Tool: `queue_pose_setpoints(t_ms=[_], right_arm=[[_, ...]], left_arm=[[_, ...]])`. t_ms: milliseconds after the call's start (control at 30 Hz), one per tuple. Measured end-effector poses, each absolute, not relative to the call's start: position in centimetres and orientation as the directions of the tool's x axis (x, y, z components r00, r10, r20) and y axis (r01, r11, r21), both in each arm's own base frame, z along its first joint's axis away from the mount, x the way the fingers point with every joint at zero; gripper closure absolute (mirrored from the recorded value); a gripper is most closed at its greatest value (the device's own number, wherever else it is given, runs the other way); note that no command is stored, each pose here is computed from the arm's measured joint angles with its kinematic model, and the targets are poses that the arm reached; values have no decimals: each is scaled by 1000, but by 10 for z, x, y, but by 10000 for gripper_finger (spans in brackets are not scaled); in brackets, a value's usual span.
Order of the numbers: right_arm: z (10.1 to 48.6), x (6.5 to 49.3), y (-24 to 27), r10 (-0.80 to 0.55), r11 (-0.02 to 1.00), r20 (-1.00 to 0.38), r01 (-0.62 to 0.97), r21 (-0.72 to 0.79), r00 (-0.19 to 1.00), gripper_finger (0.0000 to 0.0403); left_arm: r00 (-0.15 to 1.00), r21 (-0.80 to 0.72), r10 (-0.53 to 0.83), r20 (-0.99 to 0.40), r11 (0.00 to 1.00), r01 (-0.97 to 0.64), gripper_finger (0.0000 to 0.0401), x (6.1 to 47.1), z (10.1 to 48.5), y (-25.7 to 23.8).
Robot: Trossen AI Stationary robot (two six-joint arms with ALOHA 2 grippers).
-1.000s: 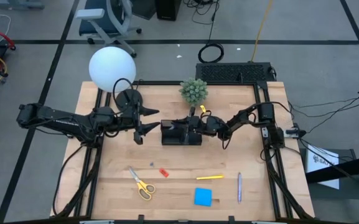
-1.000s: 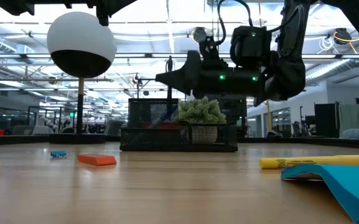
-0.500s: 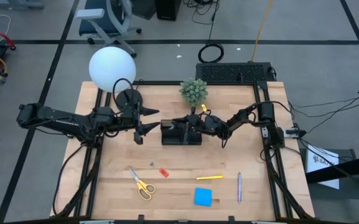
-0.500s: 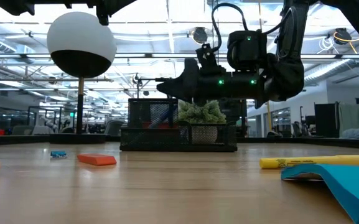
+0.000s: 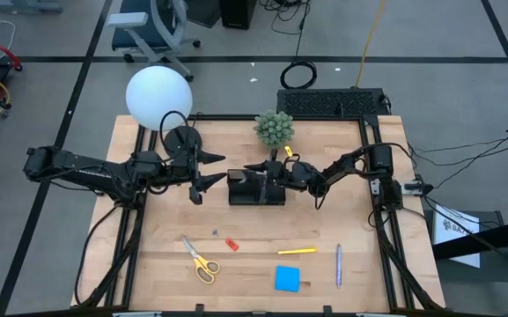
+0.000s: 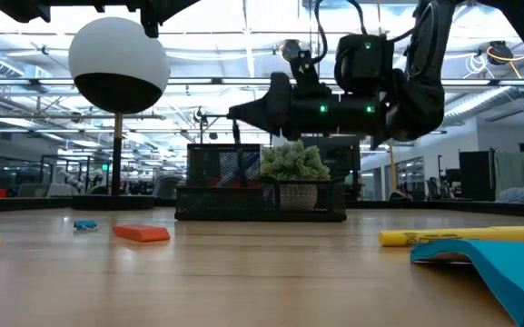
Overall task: Pick and place office supplies into organizer
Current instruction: Put the highlighter pen into the desk organizer
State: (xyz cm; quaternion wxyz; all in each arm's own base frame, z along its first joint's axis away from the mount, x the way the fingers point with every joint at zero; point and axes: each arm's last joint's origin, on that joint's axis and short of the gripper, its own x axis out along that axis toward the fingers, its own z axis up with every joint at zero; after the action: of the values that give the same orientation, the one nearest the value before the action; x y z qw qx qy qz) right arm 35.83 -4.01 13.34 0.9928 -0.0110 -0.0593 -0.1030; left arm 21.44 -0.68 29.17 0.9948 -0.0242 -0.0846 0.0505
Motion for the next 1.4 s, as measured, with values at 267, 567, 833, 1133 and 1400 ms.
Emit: queue_pose_setpoints(t_ms=[267, 567, 833, 1133, 1400], right_arm=[[170, 352, -39, -202, 974, 85, 209, -83, 976, 334], [217, 329, -22, -165, 967, -64, 148, -209, 984, 334], [255, 302, 13, -181, 921, -81, 140, -364, 980, 334], [276, 269, 48, -199, 900, -127, 130, -415, 972, 333], [288, 246, 70, -276, 874, -272, 123, -470, 922, 308]], left_arm=[[982, -55, 102, 158, 994, -94, 155, 215, 291, -7], [982, -59, 102, 159, 994, -93, 155, 215, 291, -7], [982, -59, 102, 159, 994, -93, 155, 215, 291, -7], [982, -64, 102, 161, 994, -93, 155, 215, 291, -7], [982, -63, 102, 161, 994, -93, 155, 215, 291, -7]])
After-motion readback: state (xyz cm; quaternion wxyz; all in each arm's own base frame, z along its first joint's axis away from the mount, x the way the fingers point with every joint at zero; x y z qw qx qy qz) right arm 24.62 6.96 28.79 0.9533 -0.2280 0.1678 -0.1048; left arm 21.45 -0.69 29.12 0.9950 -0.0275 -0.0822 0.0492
